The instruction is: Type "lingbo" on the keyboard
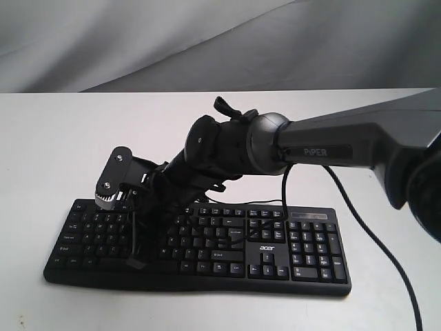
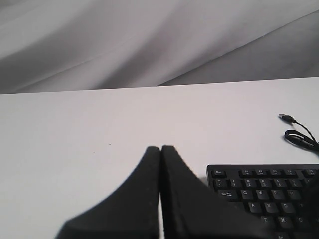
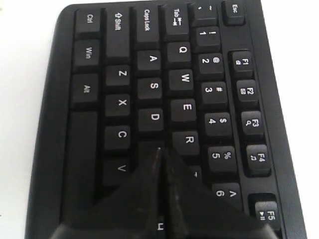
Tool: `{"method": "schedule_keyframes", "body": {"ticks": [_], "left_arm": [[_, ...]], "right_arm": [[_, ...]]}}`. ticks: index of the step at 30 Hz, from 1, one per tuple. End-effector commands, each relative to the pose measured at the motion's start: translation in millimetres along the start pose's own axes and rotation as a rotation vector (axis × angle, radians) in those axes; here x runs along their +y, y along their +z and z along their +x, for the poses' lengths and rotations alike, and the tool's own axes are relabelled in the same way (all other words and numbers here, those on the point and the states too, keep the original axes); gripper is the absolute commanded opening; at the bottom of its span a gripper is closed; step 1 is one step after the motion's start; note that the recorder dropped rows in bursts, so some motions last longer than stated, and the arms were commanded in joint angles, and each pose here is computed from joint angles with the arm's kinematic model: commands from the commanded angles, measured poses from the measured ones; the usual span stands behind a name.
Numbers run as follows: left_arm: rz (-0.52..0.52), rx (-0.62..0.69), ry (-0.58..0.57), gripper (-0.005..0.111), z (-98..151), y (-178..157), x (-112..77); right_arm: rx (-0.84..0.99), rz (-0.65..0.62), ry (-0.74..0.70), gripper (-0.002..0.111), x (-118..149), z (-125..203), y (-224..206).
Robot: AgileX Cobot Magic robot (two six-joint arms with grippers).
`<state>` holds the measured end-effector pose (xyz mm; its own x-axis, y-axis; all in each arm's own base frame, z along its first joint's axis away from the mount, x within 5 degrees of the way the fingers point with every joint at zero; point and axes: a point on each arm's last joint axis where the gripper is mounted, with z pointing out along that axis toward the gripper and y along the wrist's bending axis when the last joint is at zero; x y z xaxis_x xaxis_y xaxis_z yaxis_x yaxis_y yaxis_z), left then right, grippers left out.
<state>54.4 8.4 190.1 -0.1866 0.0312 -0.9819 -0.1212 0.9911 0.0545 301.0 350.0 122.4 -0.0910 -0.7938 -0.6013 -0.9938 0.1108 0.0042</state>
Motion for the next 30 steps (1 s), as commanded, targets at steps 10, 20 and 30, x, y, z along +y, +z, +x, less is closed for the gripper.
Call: {"method": "schedule_keyframes", "body": {"ticks": [10,20,30], "left_arm": [[0.001,-0.005,-0.006,0.0,1,0,-0.2],[0.001,-0.005,-0.006,0.0,1,0,-0.2],[0.001,-0.005,-0.006,0.0,1,0,-0.2]], "right_arm": [[0.018,-0.034,0.022,0.0,-1,7,7],[0.034,-0.056,0.0,0.0,10,-5,-17],[0.037,-0.066,0.003,0.0,13,2,-13]]}}
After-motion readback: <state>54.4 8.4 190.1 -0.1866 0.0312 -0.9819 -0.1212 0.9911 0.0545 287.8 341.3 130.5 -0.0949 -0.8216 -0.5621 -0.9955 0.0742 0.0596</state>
